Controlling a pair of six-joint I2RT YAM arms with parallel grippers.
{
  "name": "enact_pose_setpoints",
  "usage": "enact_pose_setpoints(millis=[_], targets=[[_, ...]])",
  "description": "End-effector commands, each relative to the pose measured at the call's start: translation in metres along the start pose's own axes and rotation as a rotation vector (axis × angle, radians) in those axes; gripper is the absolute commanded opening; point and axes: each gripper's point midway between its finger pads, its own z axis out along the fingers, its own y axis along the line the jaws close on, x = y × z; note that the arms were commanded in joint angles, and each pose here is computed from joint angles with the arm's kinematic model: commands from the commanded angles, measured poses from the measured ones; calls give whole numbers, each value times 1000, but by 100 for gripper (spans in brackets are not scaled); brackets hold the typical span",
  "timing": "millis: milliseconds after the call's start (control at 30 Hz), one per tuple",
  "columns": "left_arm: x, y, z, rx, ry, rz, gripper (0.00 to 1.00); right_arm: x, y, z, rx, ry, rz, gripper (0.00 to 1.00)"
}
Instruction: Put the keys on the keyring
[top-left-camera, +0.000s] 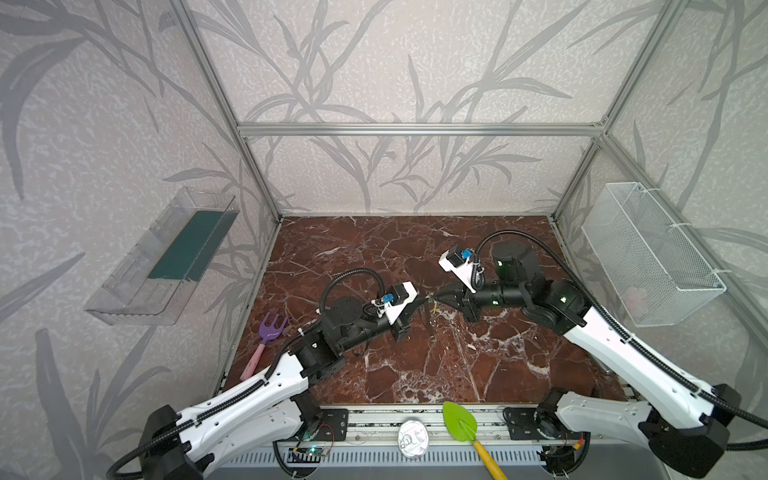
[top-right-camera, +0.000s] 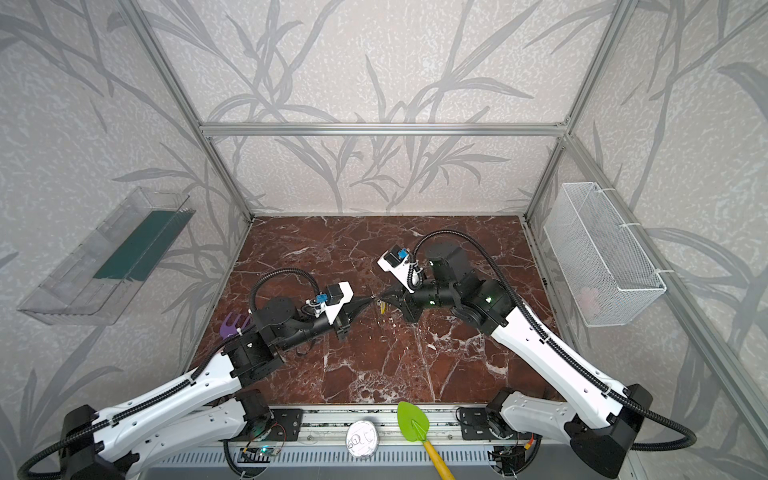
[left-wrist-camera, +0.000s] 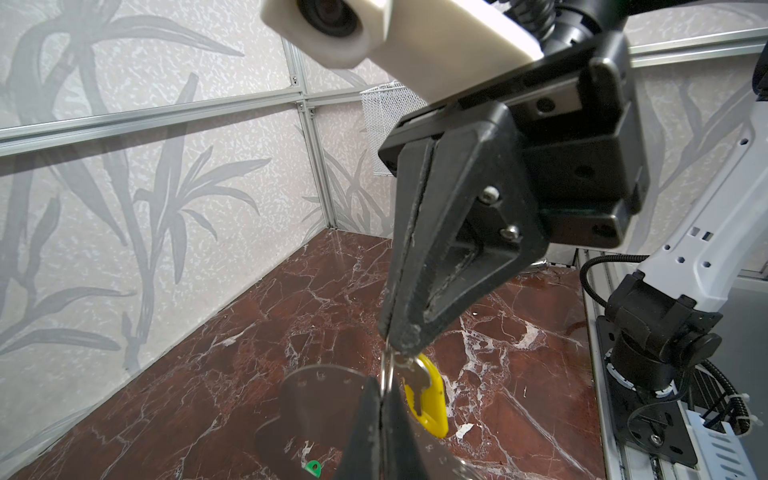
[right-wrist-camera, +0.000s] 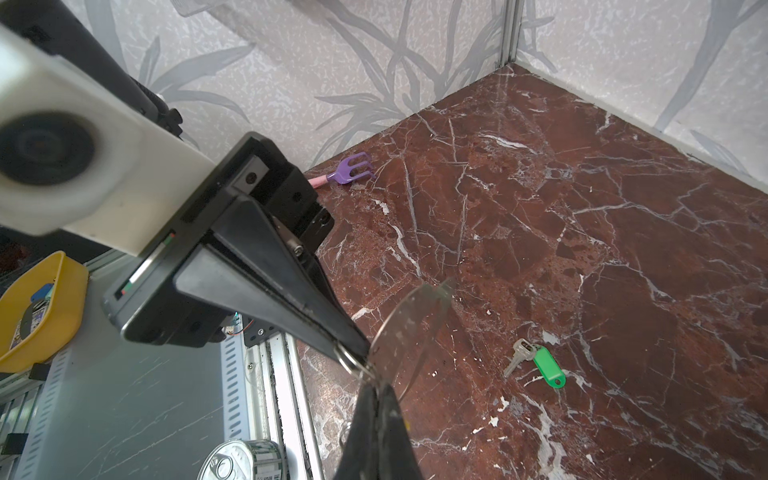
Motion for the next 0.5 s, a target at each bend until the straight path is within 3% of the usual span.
enact_pose_setpoints(millis=[0,167,300,467], targets=[[-26,5,-8,-29,-102,23,0,6,-1,-5,11,4,15,0],[-29,4,-11,-31,-133,28,0,-3,-10,-20,55,-73,7,30],[-30,2,-12,-13,-134,29,0,-13,-2,-30,25,-148,-61,40],[-35,-15,-5,131,-93,23,0,-24,12,-36,-25,-259,-190,47]])
